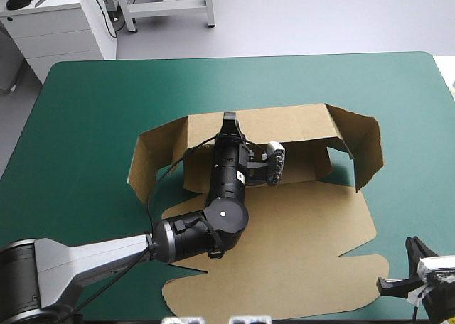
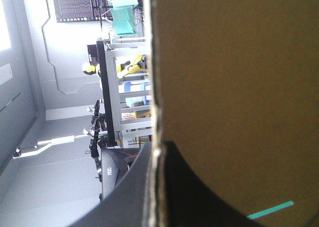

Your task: Fold the box

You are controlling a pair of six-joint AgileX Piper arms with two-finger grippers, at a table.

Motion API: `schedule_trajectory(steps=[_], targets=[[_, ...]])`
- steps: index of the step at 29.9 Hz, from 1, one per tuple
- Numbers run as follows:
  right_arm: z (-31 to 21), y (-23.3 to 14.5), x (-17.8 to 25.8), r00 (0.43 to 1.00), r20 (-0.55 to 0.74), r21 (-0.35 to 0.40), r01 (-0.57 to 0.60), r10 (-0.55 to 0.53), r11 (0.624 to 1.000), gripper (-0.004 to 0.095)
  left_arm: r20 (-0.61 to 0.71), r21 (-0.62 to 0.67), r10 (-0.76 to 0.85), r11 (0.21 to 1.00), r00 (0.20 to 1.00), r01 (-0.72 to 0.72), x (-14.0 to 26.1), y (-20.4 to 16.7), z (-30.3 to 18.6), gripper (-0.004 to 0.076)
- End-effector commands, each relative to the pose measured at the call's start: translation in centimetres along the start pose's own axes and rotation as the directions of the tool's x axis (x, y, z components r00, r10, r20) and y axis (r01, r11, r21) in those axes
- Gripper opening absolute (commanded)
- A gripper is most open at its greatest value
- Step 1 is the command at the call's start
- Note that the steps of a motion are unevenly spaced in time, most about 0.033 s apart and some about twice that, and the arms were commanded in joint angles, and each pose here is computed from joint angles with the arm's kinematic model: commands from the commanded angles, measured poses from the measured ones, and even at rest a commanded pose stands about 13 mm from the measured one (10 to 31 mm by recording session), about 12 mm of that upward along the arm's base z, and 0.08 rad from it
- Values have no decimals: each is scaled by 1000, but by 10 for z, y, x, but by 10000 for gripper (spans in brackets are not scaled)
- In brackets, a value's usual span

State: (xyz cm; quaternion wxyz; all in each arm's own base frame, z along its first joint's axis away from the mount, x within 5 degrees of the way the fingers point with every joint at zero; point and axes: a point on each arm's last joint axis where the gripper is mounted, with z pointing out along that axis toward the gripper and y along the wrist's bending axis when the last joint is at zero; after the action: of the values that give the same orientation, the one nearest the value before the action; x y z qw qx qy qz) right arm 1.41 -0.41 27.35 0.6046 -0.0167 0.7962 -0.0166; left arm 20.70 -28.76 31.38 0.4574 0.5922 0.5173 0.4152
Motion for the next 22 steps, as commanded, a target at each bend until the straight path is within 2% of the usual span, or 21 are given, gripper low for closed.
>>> schedule_trajectory(steps=[1,5,13,22], targets=[[-6,-1,-17,993,117,11,6,-8,1000,-17,10,-121,-41,992,999,42,9,32,-13,-8],[-1,-2,-38,996,85,7,-42,41,999,-17,16,-119,-40,992,999,42,8,31,-13,-8],[24,0,-107,997,-9,-19,-73,72,997,-18,43,-112,-37,993,998,42,5,31,-13,-8],[72,3,-160,992,-128,-49,-20,14,999,-18,60,-102,-99,989,993,105,12,33,-1,-8]])
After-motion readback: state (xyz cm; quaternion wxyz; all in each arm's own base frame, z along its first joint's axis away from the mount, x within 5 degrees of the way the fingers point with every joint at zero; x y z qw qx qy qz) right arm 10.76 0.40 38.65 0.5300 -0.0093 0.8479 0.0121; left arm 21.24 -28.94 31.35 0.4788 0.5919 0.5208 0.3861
